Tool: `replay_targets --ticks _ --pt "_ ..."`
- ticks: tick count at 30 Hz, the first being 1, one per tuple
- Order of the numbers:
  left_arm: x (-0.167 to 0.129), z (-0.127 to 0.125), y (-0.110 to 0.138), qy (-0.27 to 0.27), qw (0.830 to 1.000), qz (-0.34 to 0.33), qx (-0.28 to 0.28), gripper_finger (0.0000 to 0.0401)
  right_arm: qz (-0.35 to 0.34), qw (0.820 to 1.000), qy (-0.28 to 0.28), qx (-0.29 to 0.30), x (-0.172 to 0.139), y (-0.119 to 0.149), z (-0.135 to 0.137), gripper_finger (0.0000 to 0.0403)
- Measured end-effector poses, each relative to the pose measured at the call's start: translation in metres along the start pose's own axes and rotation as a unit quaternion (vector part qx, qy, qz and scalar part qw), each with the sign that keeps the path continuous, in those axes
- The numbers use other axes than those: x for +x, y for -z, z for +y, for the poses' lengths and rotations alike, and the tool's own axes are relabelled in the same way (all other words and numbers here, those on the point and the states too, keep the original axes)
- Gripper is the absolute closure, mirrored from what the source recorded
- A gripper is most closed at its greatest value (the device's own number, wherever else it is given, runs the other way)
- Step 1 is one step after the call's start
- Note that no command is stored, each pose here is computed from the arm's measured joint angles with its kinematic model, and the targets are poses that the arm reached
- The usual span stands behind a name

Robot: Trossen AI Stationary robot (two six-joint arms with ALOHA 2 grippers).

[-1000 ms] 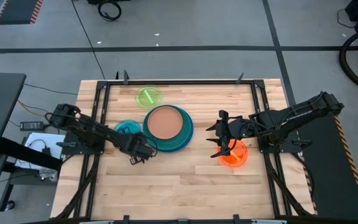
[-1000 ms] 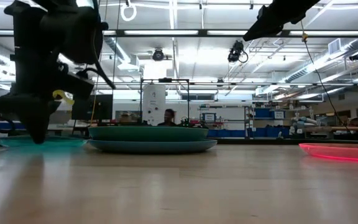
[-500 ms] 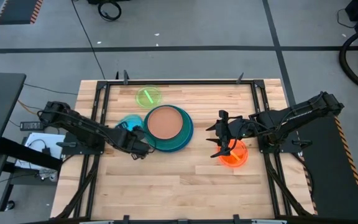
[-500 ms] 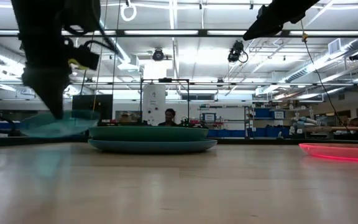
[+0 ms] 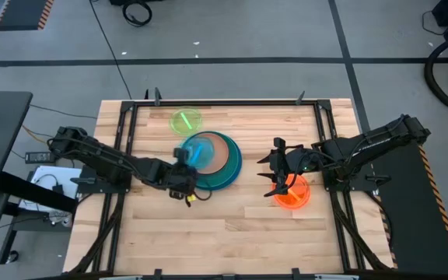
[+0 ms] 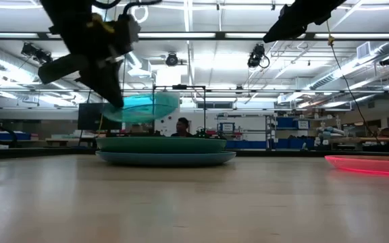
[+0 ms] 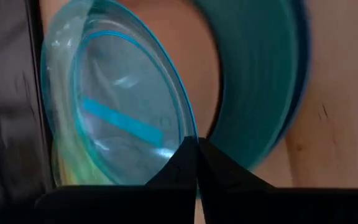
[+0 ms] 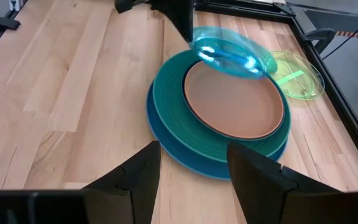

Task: Stack plastic plates
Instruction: Stack the transparent light blue plate on top of the pink plate

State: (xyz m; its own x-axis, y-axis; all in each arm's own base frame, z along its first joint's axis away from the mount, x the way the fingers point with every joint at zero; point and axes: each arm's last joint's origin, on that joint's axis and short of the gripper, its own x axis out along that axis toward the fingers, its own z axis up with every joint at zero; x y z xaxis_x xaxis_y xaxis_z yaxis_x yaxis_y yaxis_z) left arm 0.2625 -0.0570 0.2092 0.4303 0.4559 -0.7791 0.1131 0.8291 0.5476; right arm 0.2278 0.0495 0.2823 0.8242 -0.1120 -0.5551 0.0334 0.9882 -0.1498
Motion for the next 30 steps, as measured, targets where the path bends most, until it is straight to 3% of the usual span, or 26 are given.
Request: replay_targets --ticks 5,18,25,30 --pt "0.007 0.009 -0.005 0.028 0.997 -0.027 0.073 0.0394 0.0 1.0 -0.001 -0.002 0.0 0.0 0.0 0.0208" --pt "0.034 0.032 0.005 0.06 0.994 -0.038 0.084 0.0386 0.0 1.0 -0.003 -0.006 0.0 0.0 0.0 0.0208" --pt "0.035 0.031 0.005 0.098 0.991 -0.05 0.075 0.0301 0.0 1.0 -0.003 -0.004 0.0 0.0 0.0 0.0208" --pt "0.032 0.034 0.009 0.067 0.996 -0.025 0.048 0.0258 0.001 1.0 -0.004 -0.001 0.0 0.0 0.0 0.0208"
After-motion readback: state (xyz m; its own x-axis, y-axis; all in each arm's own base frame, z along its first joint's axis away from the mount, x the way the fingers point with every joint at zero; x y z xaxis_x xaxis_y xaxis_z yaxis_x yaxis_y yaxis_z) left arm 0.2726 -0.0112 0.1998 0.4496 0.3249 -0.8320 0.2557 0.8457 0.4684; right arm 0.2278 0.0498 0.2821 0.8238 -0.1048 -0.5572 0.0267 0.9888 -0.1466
